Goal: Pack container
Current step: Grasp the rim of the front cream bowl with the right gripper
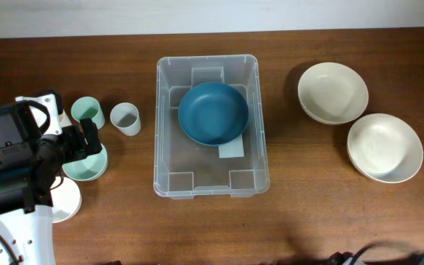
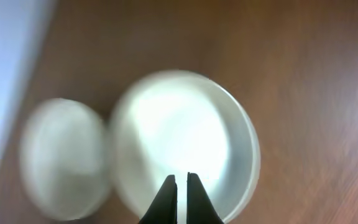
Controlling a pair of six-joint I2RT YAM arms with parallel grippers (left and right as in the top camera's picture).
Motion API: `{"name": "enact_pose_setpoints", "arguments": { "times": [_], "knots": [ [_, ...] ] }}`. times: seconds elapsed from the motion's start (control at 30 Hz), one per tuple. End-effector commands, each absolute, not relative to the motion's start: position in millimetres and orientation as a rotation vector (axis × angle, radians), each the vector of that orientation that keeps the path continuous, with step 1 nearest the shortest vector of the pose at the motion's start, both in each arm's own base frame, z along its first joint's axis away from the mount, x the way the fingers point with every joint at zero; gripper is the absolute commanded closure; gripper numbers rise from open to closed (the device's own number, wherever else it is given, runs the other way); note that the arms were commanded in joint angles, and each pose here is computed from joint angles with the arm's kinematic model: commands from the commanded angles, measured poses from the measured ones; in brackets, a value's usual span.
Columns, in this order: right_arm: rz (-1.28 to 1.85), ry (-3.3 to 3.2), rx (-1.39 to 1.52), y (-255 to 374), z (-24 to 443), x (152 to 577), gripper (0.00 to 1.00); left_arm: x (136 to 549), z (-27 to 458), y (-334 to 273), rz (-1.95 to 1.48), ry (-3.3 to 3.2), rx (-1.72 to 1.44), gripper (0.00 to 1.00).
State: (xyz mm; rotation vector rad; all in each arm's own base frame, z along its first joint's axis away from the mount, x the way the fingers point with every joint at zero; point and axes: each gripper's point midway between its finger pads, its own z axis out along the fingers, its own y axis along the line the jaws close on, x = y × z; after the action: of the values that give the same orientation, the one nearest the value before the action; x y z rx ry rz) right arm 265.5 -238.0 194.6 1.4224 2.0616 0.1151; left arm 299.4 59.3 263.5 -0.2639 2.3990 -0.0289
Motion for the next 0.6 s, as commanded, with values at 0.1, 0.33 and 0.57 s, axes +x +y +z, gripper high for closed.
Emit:
{"name": "enact_pose_setpoints", "arguments": {
  "times": [0.1,0.33,0.57],
  "knots": [
    [0.130,2.019,1.090,-186,294,297,0.96,302,272,57,-0.031,2.377,-0.232,0.00],
    [-0.009,2.098,1.206,-197,269,283,0.96,302,272,57,-0.031,2.377,-0.232,0.00],
    [-0.080,2.263,1.333,-236,211,262,0.77,303,272,57,-0.031,2.378,-0.232,0.00]
  ]
}}
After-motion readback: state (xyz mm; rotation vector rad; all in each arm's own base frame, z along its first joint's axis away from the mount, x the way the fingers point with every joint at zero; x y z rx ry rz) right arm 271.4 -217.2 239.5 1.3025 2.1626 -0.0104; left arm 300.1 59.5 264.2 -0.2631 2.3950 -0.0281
